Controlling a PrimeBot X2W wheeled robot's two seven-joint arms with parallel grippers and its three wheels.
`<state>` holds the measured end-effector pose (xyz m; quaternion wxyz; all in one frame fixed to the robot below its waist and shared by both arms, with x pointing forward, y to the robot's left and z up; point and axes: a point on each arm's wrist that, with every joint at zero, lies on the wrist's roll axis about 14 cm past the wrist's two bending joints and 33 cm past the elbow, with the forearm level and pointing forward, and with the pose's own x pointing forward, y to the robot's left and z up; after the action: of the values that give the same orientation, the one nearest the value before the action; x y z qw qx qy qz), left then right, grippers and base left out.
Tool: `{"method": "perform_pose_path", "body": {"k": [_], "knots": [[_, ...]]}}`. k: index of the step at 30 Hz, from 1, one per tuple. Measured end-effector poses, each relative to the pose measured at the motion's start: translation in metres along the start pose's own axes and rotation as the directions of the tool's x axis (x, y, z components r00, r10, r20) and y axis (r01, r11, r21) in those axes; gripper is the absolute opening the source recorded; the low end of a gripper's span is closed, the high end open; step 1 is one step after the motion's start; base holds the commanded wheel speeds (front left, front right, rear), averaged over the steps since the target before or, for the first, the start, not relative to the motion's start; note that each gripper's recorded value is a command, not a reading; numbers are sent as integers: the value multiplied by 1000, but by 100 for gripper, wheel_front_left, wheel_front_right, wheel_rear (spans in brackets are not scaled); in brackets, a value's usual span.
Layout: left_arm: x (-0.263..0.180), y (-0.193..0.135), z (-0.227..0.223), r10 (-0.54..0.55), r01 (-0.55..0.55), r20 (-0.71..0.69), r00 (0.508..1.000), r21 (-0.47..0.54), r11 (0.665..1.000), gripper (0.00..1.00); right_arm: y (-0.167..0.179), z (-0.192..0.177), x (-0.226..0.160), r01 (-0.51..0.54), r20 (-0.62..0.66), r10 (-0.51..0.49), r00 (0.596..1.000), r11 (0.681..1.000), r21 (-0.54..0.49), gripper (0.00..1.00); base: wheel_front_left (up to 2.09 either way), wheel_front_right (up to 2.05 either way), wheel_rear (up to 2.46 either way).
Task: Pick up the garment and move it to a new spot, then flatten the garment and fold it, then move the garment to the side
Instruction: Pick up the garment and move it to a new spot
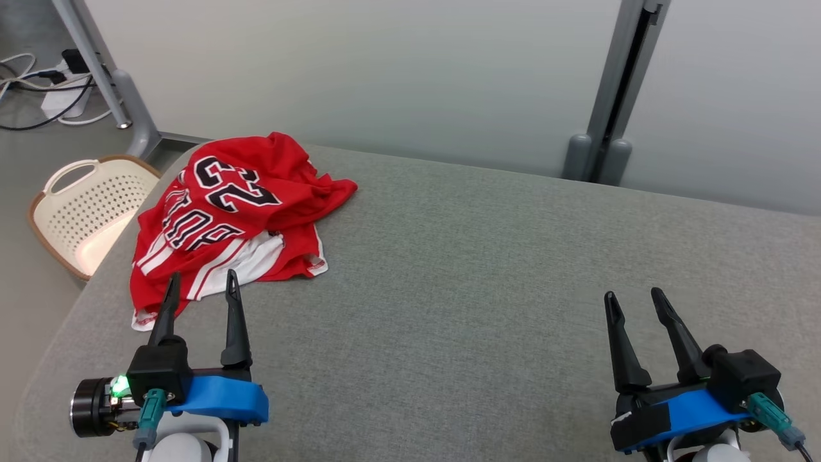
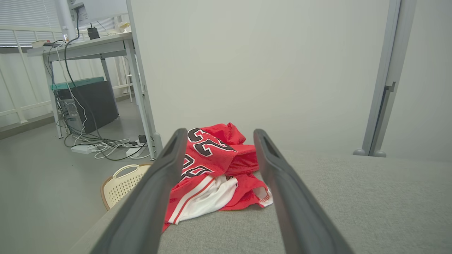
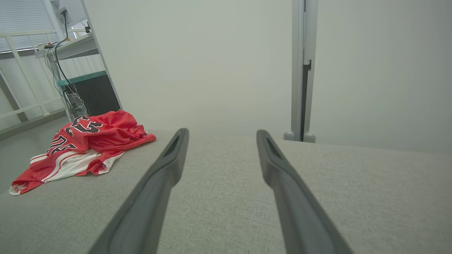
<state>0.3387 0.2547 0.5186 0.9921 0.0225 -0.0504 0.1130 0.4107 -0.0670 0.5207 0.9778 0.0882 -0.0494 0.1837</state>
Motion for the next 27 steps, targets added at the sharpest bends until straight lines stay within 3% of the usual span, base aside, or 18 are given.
{"method": "perform_pose_path", "body": {"k": [27], "knots": [[-60, 93, -4, 286, -285, -33, 958, 34, 958, 100, 92, -34, 41, -263, -68, 267, 961, 963, 58, 100, 0, 0, 0]]}}
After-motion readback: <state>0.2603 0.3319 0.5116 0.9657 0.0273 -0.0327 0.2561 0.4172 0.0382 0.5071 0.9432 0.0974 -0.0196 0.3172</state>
